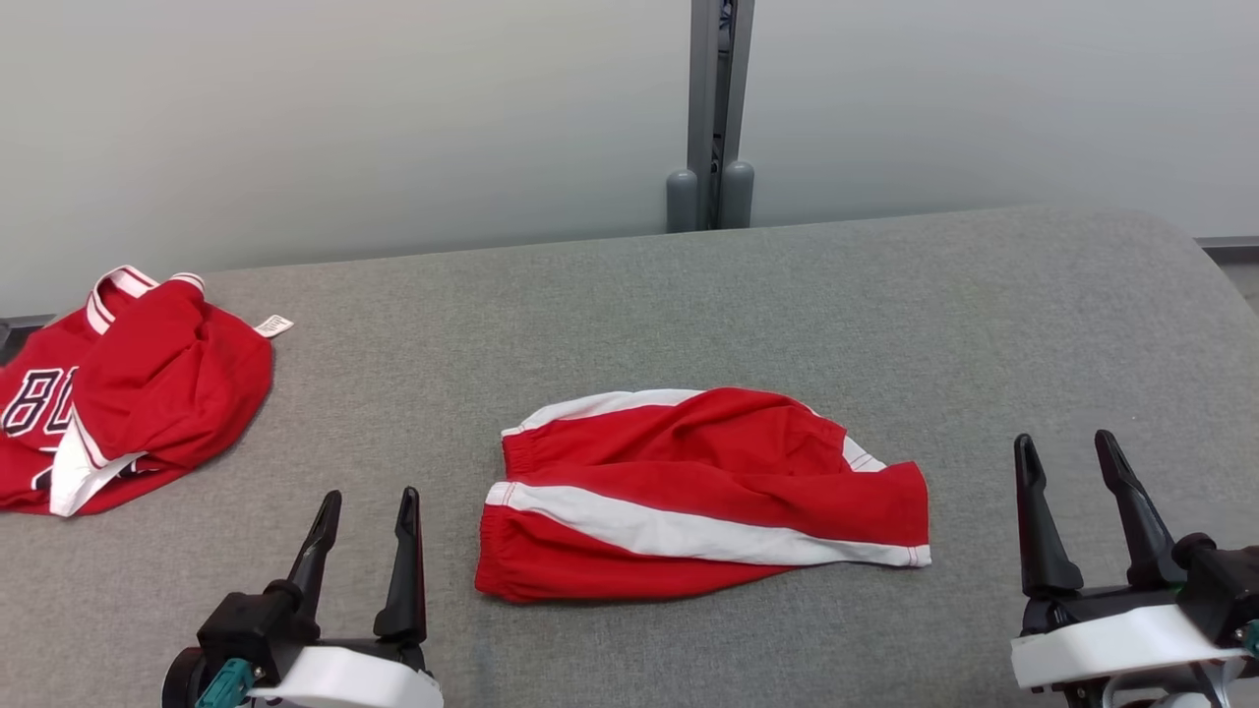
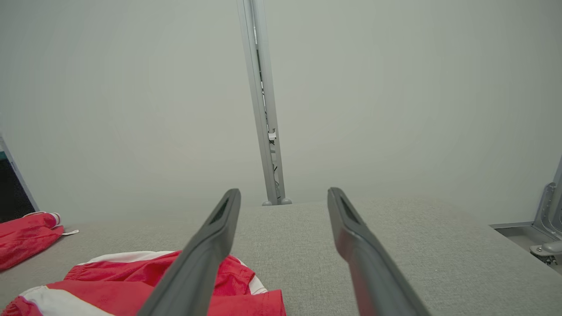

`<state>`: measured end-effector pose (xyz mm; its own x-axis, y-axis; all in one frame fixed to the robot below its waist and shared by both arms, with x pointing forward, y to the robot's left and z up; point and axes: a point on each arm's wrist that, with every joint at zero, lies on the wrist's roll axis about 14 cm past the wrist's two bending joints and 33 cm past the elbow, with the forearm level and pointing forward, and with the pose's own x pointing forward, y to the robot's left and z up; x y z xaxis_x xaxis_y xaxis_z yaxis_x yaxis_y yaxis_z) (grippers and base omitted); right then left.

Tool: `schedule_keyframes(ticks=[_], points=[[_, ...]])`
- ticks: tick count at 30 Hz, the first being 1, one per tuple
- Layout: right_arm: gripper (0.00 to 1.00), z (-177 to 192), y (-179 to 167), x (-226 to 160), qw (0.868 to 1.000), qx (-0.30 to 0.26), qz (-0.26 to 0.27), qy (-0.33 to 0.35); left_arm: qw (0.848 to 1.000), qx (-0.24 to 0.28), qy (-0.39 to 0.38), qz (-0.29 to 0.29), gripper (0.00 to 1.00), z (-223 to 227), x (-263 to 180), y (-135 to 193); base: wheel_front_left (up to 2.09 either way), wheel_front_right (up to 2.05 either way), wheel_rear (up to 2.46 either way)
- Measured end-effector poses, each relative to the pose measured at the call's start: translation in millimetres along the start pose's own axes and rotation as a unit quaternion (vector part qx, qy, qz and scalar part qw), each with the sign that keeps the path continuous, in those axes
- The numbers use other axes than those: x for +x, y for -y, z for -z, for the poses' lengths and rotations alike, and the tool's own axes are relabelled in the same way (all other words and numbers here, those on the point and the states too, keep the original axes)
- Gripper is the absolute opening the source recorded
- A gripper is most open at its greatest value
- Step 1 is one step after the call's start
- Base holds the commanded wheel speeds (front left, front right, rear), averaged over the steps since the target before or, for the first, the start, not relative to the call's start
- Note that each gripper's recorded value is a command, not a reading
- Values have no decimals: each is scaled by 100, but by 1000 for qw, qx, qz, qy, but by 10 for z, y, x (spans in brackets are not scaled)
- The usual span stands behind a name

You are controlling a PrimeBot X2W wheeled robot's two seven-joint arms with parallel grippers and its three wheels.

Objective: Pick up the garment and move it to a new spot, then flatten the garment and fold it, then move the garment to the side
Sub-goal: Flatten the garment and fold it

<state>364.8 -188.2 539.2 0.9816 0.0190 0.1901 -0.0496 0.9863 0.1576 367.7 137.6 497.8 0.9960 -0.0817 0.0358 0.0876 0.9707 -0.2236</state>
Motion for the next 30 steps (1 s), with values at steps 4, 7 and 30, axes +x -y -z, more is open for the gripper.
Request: schedule_keyframes(ticks=[4, 7, 30], points=[[100, 2, -64, -17, 1000, 2, -9, 0, 1000, 1, 3, -6, 100, -6, -56, -43, 0, 0, 0], [100, 5, -99, -27, 1000, 4, -14, -1, 1000, -1, 0, -8, 100, 25, -89, -52, 0, 0, 0], [100, 311, -100, -97, 999, -8, -16, -50, 979, 48, -168, 108, 100, 490, 288, 354, 0, 0, 0]])
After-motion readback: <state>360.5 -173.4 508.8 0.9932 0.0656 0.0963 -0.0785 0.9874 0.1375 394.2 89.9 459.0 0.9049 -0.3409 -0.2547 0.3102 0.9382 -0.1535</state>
